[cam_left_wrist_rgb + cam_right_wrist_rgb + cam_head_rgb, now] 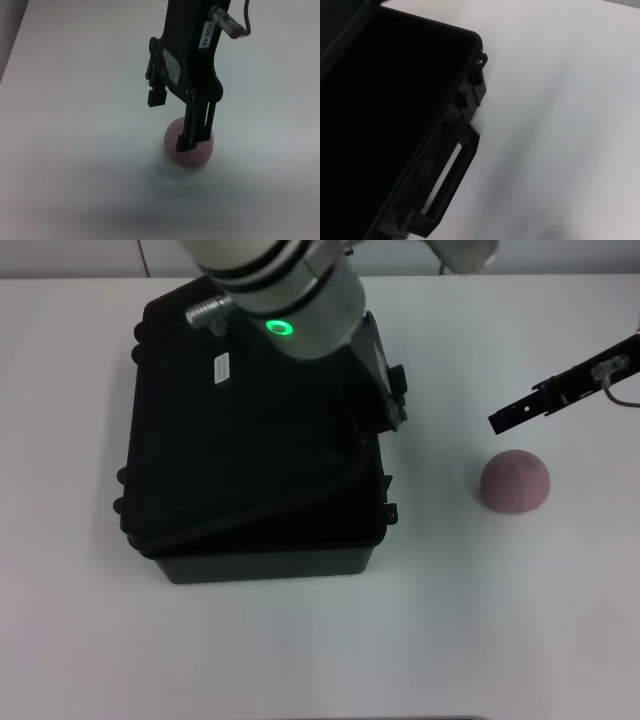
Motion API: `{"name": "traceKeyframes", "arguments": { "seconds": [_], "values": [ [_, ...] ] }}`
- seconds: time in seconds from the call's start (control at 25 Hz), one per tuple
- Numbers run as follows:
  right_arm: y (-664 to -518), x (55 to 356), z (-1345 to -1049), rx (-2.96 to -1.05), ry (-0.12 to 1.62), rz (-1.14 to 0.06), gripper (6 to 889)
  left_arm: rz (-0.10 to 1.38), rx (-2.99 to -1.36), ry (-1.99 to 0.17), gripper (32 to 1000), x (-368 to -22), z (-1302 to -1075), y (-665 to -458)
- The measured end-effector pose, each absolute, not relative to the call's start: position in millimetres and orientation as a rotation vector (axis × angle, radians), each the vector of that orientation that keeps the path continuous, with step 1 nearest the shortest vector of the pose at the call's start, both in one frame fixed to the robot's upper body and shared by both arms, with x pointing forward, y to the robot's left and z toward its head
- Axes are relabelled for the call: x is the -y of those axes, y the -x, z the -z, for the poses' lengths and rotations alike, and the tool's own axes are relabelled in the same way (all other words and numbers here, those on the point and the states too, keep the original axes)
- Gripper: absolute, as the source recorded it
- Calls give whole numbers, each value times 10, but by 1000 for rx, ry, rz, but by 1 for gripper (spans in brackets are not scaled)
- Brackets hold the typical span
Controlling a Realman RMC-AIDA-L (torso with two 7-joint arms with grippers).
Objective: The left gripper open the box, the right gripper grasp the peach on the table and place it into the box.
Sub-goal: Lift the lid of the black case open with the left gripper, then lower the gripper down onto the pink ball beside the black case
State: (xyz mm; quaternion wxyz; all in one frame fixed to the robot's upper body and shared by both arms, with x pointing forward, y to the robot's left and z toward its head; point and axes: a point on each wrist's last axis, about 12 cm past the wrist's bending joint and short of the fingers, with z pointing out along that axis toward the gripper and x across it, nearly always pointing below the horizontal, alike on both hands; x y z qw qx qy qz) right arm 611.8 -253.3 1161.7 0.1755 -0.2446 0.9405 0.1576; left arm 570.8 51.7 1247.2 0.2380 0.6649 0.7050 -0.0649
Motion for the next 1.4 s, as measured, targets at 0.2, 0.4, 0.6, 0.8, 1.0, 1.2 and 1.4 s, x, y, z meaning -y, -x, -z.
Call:
{"name": "traceKeyframes", "arguments": {
  "seconds": [0.2,0.4,0.6,0.8,1.0,1.2,1.4],
  "values": [
    [-6116,2533,-11613,-2663,695,-448,847,190,-1916,-1812,82,-636,-12551,-5675],
    [-6116,2533,-11613,-2659,705,-446,846,203,-1907,-1793,82,-742,-12631,-5666],
    [-6110,2528,-11611,-2661,713,-449,846,208,-1903,-1786,83,-846,-12722,-5646],
    [-6109,2528,-11611,-2661,716,-449,846,212,-1897,-1762,83,-957,-12803,-5632],
    [-6097,2554,-11564,-2671,720,-445,846,210,-1888,-1736,83,-1035,-12871,-5619],
    [-6087,2570,-11393,-2702,716,-459,846,210,-1886,-1735,84,-1041,-12881,-5617],
    [-6099,2552,-11229,-2715,727,-452,845,213,-1887,-1734,84,-1046,-12878,-5616]
  ]
}}
